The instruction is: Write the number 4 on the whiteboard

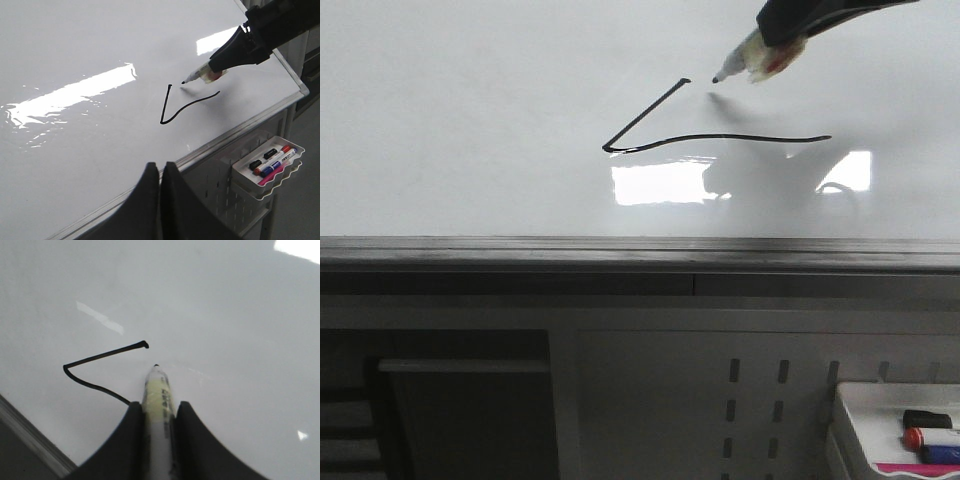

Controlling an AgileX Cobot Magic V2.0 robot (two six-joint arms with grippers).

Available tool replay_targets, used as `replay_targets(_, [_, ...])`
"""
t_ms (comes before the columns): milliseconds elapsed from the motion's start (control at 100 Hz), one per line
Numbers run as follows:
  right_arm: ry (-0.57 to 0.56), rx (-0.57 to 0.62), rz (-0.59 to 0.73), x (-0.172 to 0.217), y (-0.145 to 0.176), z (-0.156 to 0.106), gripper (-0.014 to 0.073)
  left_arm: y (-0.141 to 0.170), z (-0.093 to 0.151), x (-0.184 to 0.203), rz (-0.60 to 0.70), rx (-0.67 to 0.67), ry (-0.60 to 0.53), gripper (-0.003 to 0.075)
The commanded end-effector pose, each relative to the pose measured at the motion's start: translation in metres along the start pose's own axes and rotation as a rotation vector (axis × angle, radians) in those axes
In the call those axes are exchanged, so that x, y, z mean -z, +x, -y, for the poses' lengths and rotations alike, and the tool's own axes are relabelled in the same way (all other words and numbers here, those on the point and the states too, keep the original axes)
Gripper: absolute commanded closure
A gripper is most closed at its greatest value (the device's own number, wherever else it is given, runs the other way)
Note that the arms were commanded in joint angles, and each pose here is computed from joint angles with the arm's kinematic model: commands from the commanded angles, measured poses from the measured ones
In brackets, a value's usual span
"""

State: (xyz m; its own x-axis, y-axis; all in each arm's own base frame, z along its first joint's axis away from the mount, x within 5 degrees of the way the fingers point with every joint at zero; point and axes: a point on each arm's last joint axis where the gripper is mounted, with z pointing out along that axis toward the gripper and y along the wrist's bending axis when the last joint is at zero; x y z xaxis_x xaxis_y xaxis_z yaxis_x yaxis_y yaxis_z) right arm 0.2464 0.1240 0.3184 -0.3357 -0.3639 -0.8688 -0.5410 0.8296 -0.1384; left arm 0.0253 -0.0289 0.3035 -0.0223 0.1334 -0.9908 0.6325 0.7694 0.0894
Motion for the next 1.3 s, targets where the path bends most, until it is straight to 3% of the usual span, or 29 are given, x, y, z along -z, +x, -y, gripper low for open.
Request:
replay_targets(0, [0.045,0.000,0.136,0.005,-0.021,0.006,0.0640,-0.014,-0.002,0.002,0.092,0.025,-0.020,0.0741])
replay_targets(240, [0.033,-0.004,0.075,-0.004,-0.014,0.006,0.0640,-0.014,-0.002,0.002,0.092,0.025,-0.020,0.0741])
replay_targets(370, [-0.004,-0.007,-0.022,-0.005,-0.005,0.003,0.0639,-0.014,-0.002,0.002,0.092,0.025,-0.020,0.0741])
replay_targets(610, [-0.146,-0.005,-0.186,-0.008,0.025,-0.031,0.0639,-0.014,-0.002,0.002,0.092,0.025,-0.020,0.0741])
replay_targets(910, [-0.157,0.011,-0.156,-0.010,0.029,-0.040,0.0639,-0.014,-0.002,0.002,0.092,0.025,-0.020,0.0741])
replay_targets(1030, [-0.156,0.023,-0.051,0.005,0.016,-0.044,0.0639,-0.013,-0.002,0.002,0.088,0.027,-0.017,0.0736])
replay_targets(1100, [-0.170,0.057,0.035,0.021,0.006,-0.050,0.0639,-0.013,-0.002,0.001,0.076,0.027,-0.014,0.0690])
replay_targets(1220, [-0.230,0.119,0.090,0.046,-0.001,-0.064,0.0640,-0.011,-0.003,-0.011,0.013,0.037,-0.007,0.0481])
replay_targets(1290, [-0.285,0.202,0.069,0.053,0.002,-0.075,0.0640,-0.011,-0.004,-0.023,-0.048,0.044,-0.001,0.0408])
